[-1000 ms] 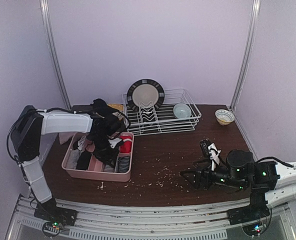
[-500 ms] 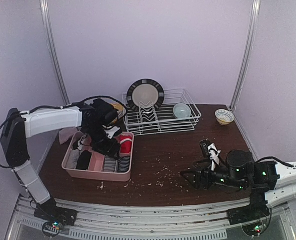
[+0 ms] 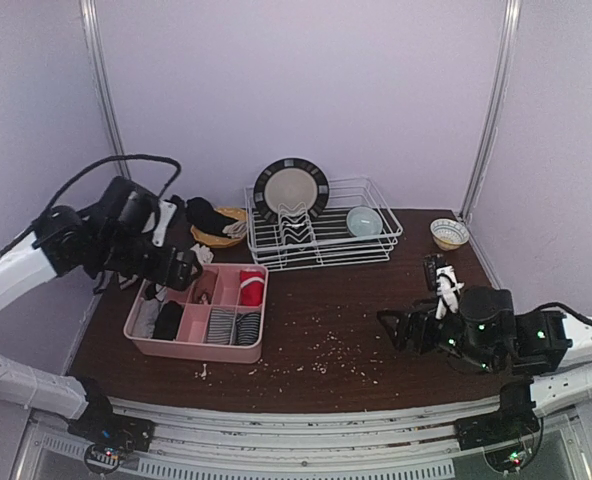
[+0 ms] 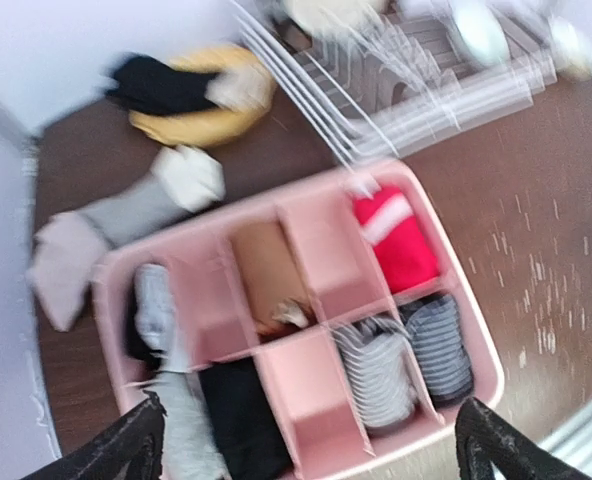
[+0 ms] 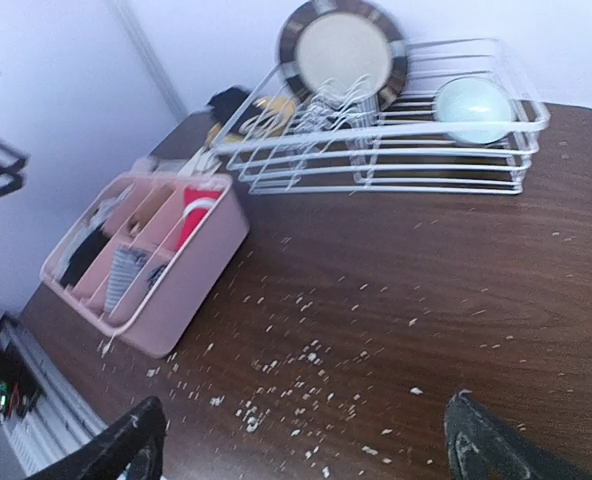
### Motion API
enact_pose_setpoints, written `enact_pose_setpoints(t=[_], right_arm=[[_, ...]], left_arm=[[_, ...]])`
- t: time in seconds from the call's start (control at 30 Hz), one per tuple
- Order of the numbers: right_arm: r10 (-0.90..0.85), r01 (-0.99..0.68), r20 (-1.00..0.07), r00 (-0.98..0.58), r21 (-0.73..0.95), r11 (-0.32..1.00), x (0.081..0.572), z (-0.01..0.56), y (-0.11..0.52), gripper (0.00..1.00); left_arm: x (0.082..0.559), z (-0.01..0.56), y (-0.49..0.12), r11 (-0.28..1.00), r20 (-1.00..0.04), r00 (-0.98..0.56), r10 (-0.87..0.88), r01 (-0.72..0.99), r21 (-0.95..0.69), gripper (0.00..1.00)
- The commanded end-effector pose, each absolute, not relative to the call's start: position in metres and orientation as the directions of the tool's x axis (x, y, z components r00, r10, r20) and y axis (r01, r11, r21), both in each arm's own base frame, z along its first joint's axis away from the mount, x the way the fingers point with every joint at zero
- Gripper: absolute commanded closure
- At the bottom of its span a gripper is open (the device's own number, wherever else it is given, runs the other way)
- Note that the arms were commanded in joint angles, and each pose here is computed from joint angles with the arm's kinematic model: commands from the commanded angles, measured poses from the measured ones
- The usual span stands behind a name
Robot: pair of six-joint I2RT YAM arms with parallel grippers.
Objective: Roll the underwear
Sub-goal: Pick up the underwear from the center of the board.
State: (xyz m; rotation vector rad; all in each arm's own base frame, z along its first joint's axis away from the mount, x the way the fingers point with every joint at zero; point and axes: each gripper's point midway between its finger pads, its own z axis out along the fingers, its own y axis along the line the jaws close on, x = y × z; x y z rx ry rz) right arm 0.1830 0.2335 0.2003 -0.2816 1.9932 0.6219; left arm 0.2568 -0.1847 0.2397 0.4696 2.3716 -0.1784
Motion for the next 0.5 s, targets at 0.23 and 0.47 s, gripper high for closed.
enact_pose_setpoints(t=[0.23,0.47], right_arm=[[0.268,0.202,-0.915,-0.302,0.213,0.956,0.234,0.232,0.099,0.00],[0.220,0.274,-0.940,-0.262,0.147,0.951,0.216,0.228,0.054,0.00]], left_arm=[[0.253,0.266,-0.072,0.982,-0.854,-0.489,-0.180,-0.038,-0.185,0.02],[0.253,0.241,-0.087,0.981,-0.792,-0.588,-0.164,-0.009,-0.196,0.02]])
